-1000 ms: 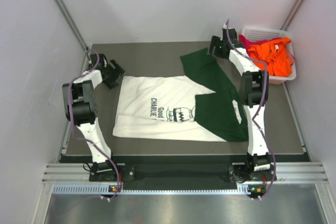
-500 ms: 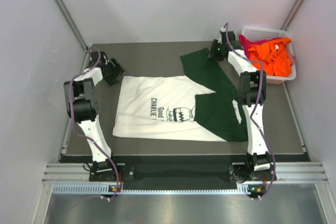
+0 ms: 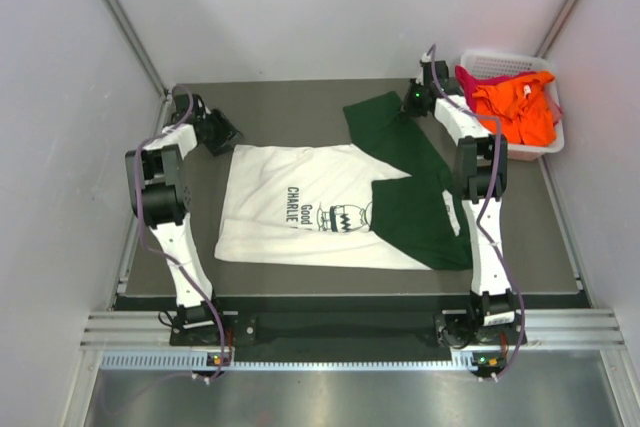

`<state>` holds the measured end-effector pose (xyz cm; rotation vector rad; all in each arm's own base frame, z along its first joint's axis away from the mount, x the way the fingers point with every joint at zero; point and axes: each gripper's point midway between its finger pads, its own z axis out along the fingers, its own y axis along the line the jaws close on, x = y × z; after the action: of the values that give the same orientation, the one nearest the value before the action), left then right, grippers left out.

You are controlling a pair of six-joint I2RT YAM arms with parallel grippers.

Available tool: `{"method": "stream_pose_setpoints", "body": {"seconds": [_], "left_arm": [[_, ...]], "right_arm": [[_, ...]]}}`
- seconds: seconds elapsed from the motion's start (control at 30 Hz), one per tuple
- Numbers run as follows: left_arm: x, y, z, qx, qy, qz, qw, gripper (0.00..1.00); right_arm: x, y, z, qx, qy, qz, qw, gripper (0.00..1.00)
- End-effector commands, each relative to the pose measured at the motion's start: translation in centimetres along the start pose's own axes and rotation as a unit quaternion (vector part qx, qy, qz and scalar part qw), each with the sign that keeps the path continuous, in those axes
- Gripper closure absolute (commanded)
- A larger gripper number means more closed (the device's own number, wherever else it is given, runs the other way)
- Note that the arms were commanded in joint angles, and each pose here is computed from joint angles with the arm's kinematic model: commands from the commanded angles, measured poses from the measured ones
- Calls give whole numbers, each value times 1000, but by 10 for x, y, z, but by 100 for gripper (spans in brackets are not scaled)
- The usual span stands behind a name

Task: Fold and stack the t-shirts
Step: Fold the tshirt

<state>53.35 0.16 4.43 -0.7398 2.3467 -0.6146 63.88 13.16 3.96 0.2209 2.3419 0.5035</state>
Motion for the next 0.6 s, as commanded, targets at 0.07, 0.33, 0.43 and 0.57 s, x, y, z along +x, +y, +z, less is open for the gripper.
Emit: {"method": "stream_pose_setpoints", "body": {"seconds": [0.07, 0.33, 0.43, 0.57], "left_arm": [[32, 17, 14, -23, 58, -8, 998, 46], [49, 17, 2, -33, 67, 1, 997, 46], [54, 25, 0, -52, 77, -1, 996, 46], [55, 32, -4, -71, 69, 3, 995, 38]], "right_arm": [[-10, 1, -4, -6, -14, -2, 1000, 100], [-7, -1, -6, -11, -11, 0, 1000, 100], [-7, 0, -7, -13, -10, -2, 1000, 100], [-5, 0, -6, -16, -10, -2, 1000, 100]]}}
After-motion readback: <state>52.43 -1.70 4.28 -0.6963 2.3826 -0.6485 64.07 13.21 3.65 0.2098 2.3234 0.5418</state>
